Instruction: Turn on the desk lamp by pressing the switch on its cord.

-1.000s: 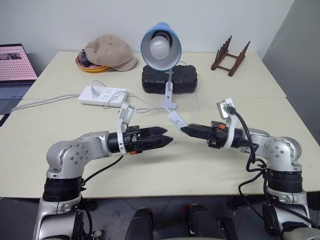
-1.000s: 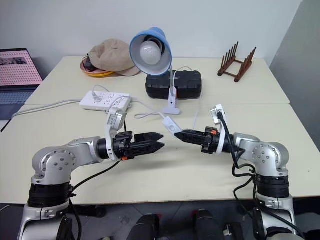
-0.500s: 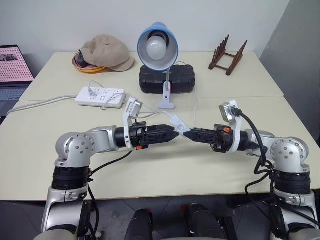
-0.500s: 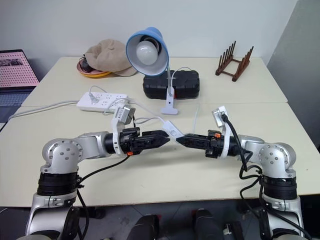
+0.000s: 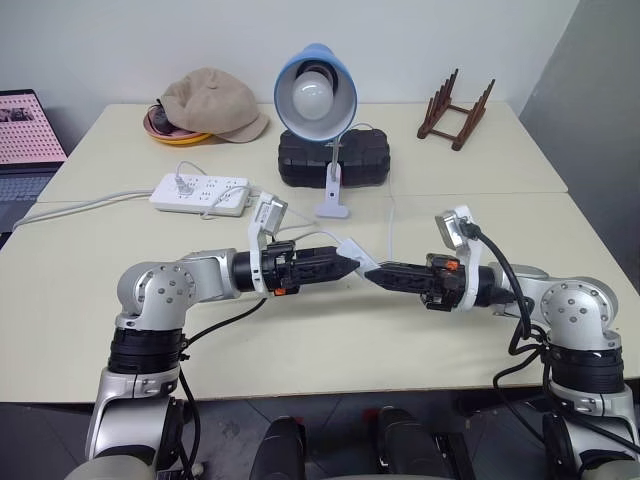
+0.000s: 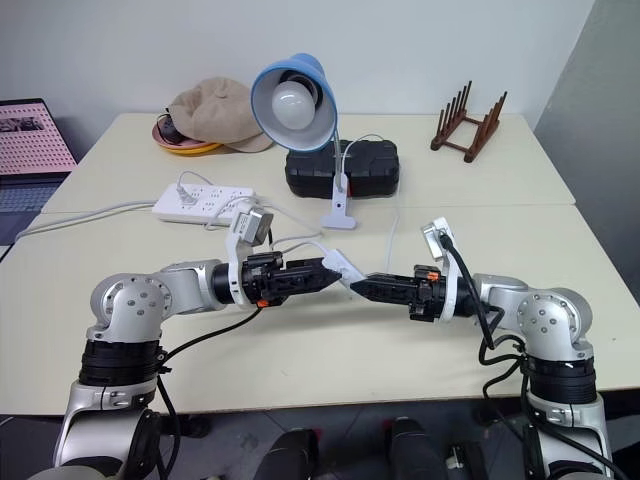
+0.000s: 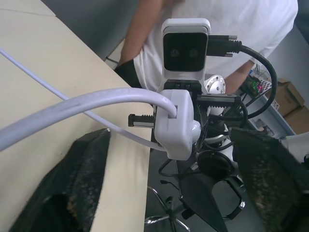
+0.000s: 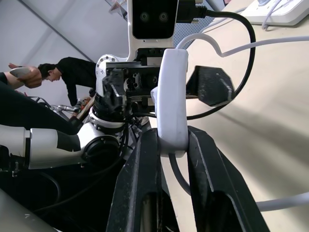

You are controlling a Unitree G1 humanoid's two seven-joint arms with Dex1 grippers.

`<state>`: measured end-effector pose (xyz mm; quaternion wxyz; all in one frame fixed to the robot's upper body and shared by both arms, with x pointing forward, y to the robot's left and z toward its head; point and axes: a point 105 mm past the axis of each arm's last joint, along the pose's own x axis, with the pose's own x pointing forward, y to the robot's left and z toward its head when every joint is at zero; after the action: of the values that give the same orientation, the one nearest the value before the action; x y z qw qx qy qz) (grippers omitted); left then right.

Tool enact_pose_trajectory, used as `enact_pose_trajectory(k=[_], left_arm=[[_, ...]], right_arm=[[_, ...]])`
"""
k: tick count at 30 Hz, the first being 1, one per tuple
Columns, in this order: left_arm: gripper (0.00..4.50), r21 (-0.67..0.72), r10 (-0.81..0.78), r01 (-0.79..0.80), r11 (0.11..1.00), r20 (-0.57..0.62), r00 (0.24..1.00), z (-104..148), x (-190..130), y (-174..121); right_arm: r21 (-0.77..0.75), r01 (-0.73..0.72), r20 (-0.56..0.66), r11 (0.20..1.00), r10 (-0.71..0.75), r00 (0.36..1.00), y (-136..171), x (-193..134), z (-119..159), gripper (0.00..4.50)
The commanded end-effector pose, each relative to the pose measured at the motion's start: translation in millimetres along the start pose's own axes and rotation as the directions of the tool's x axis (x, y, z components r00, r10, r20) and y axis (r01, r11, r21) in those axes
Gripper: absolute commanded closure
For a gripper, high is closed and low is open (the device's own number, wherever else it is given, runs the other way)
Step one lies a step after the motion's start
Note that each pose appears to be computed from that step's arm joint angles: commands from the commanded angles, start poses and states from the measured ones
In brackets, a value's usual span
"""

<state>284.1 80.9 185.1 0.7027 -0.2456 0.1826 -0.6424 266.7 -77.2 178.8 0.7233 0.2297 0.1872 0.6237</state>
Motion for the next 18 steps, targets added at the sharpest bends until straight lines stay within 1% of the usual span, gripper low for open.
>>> enact_pose_trajectory(k=[1, 12, 15, 18], left_arm=[[1.57, 0.043, -0.032, 0.031, 0.999, 0.012, 0.999, 6.3, 1.8, -7.1], [3.59, 0.045, -0.036, 0.036, 0.998, 0.009, 0.999, 5.9, 4.0, -8.8], [3.87, 0.042, -0.036, 0.035, 0.998, 0.009, 0.999, 6.3, 3.1, -8.5], [3.91, 0.040, -0.036, 0.035, 0.999, 0.007, 0.999, 6.2, 2.4, -8.9]], right_arm=[[-0.043, -0.044, -0.003, 0.998, 0.043, 0.999, 12.1, 1.9, 2.9, 4.12], [-0.047, -0.054, -0.012, 0.997, 0.054, 0.998, 13.8, 6.7, 0.5, 4.12], [-0.046, -0.057, -0.014, 0.997, 0.056, 0.998, 14.1, 6.6, 0.2, 4.12], [-0.044, -0.056, -0.013, 0.997, 0.056, 0.998, 13.8, 5.6, 0.1, 4.12]])
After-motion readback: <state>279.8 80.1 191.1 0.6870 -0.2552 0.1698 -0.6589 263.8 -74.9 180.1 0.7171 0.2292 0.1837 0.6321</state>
